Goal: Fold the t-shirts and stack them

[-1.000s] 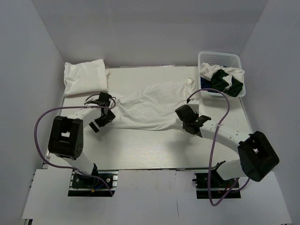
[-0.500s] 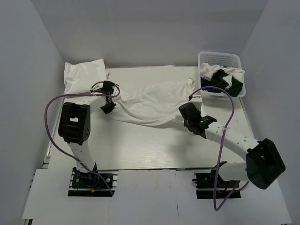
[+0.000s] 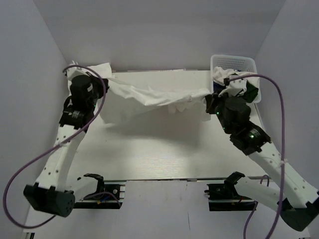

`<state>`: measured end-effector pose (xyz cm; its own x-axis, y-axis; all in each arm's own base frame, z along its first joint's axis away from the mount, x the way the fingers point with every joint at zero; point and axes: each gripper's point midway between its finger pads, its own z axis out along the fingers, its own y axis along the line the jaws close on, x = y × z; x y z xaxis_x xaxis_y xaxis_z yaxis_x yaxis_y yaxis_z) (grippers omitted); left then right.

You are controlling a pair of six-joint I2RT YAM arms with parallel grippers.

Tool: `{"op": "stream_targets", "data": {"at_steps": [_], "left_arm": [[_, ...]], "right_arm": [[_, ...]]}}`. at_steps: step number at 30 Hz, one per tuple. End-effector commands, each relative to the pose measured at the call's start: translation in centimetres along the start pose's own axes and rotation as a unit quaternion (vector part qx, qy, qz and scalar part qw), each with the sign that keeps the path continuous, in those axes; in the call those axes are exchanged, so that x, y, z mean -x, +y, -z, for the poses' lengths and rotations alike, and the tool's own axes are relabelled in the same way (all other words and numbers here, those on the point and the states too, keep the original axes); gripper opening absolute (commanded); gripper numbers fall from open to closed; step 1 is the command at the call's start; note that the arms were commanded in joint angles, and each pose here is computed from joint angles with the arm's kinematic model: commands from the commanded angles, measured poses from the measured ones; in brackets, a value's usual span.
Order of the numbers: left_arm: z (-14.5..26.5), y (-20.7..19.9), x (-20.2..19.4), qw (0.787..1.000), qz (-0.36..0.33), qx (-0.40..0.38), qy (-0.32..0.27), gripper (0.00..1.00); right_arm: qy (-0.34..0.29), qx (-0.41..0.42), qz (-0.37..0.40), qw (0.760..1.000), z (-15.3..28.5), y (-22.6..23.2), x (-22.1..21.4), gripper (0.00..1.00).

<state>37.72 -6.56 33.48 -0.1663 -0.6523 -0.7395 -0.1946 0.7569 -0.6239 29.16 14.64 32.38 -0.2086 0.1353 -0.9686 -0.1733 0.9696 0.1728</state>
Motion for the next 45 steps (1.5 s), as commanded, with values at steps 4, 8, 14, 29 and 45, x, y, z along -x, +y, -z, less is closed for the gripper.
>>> {"op": "stream_targets", "data": {"at_steps": [4,8,14,29,45], "left_arm": [[6.8,-5.9,7.7,0.992,0.002,-0.101,-0.08,0.0],[12.5,-8.2,12.0,0.98,0.005,-0.151,-0.131,0.0],[23.9,-8.2,17.6,0.95,0.032,-0.203,-0.234,0.0],[15.7,-6.1,14.8,0.98,0.029,-0.098,-0.173,0.0],[-5.9,18.2,-14.0,0.874,-0.031,0.436,0.212,0.72]], "right_arm": [[-0.178,0.142,0.005,0.974,8.6,3.2,14.9,0.0],[-0.224,0.24,0.029,0.944,14.9,4.9,19.2,0.0],[-0.34,0.306,0.041,0.888,25.9,3.2,23.7,0.0],[-0.294,0.007,0.057,0.954,13.0,-2.0,24.7,0.0],[0.233,-0.1,0.156,0.955,-20.8,-2.8,-11.8,0.67]]}}
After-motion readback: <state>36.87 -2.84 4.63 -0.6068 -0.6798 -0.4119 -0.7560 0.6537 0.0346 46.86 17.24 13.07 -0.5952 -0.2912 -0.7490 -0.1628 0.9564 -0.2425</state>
